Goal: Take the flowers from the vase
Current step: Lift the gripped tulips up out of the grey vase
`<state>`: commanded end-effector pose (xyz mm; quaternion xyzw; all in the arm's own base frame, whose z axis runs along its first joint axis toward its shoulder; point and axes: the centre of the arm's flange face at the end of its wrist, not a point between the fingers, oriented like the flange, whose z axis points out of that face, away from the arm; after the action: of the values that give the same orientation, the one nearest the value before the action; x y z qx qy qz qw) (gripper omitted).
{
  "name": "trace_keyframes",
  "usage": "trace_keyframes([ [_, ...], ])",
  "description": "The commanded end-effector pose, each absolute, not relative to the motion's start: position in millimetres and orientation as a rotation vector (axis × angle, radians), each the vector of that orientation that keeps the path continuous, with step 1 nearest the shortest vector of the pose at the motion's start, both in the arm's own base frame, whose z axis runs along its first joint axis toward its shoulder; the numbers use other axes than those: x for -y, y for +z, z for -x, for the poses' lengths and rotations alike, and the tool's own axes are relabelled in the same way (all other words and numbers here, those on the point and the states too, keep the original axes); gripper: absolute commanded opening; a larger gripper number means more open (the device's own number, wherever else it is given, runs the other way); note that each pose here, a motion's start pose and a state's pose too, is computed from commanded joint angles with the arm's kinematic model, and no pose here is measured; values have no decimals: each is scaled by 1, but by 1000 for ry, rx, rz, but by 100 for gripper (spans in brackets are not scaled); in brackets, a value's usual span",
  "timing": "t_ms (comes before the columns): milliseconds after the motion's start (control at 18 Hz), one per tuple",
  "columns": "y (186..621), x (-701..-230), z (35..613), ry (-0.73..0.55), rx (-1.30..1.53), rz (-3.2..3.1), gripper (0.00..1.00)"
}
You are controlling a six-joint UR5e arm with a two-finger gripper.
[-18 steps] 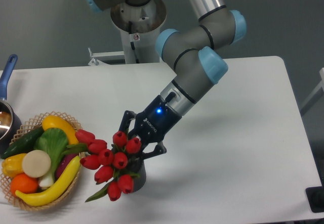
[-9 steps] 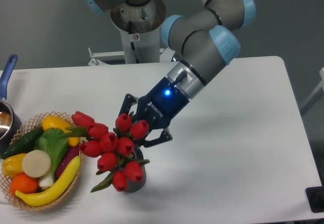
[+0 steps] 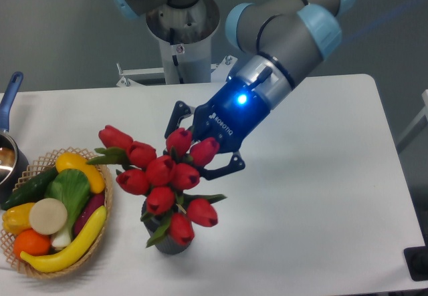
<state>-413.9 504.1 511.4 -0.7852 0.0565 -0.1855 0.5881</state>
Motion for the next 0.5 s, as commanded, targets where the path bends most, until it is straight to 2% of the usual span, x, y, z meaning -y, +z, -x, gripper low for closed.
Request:
trace_keyframes([
  [278,533,-494,435,-387,-127,1808,37],
  [500,529,-493,447,-357,-148,1805,37],
])
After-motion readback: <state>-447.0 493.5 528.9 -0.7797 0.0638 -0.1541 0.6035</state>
